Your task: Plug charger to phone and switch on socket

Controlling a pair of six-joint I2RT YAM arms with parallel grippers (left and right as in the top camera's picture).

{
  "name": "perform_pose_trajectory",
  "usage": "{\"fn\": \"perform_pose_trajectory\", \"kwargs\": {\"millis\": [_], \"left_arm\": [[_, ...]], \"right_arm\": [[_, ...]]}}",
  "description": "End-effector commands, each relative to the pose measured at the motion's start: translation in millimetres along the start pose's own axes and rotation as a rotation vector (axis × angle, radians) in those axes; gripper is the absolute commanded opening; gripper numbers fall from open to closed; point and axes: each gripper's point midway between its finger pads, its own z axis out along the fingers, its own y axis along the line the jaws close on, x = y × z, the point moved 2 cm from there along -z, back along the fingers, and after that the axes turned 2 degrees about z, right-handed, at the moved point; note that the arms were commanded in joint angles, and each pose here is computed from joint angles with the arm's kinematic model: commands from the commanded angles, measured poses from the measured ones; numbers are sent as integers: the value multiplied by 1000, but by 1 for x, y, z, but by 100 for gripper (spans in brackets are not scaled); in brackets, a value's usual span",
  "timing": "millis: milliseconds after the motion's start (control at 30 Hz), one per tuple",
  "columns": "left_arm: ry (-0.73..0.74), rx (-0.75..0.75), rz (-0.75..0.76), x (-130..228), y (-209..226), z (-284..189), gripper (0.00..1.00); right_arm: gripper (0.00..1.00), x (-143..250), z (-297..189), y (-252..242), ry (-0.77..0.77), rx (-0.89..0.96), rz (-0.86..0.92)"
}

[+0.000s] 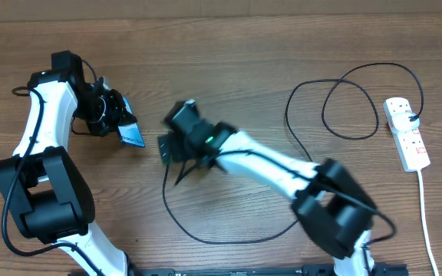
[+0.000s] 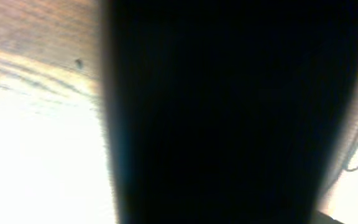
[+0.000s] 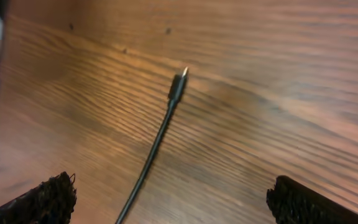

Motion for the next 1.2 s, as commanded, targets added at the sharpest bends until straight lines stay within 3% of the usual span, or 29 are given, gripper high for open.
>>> {"fn": "perform_pose_trajectory", "kwargs": {"millis": [0,267,633,700,833,1167], "left_arm": [[-18,-47,-15,0,6,-8,4],[-6,-54,-21,3,7,-8,4],[-5,-54,-21,4,7,-8,4],[-6,-54,-20,4,7,-8,4],[-6,-54,-21,3,7,-8,4],[-6,-54,-21,3,7,-8,4]], "right_arm": [[100,7,23,-8,-80,166,-43],[100,32,31,-39,17,303,-14],[100,19,-27,-128,266,558,130],[100,22,-29,-139,319,538,182],[100,28,-24,-128,449,320,332],[48,19,-11,-147,394,308,571]]}}
